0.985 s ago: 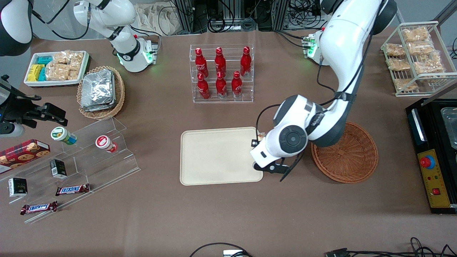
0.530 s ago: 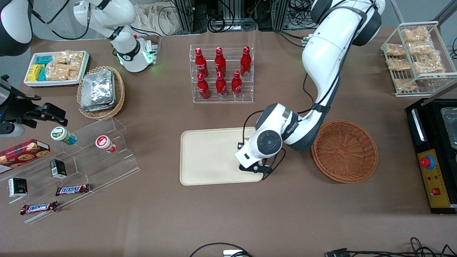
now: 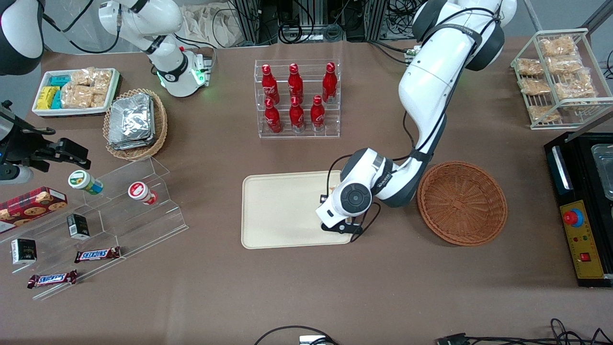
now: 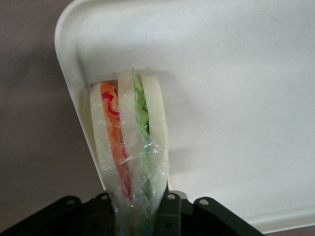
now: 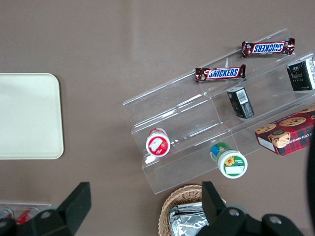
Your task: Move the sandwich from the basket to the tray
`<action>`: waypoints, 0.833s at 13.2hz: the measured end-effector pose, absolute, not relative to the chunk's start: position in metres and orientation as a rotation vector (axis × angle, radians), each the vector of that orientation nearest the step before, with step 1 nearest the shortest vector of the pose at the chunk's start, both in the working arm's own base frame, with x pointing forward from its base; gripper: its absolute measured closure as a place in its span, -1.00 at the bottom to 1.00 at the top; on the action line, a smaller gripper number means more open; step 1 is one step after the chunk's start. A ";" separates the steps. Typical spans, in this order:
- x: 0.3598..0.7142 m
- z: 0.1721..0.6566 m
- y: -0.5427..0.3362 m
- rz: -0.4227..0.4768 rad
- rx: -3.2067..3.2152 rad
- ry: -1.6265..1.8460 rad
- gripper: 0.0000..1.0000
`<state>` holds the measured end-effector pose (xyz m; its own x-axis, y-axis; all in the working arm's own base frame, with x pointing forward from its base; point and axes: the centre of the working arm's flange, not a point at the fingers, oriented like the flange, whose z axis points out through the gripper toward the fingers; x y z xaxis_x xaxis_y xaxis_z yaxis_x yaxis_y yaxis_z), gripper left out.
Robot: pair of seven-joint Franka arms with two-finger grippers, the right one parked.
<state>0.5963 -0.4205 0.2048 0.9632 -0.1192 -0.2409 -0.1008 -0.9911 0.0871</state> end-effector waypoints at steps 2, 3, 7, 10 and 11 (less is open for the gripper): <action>0.602 0.214 -0.418 -0.354 3.037 -0.162 -0.03; 0.606 0.225 -0.417 -0.329 3.032 -0.158 -0.25; 0.626 0.316 -0.386 -0.259 3.034 -0.092 -0.99; 0.639 0.407 -0.314 -0.277 3.055 0.020 -1.00; 0.639 0.437 -0.286 -0.293 3.063 0.066 -1.00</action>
<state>0.6392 -0.2863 0.4367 0.9809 0.0367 -0.1909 0.0489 -0.9970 0.0594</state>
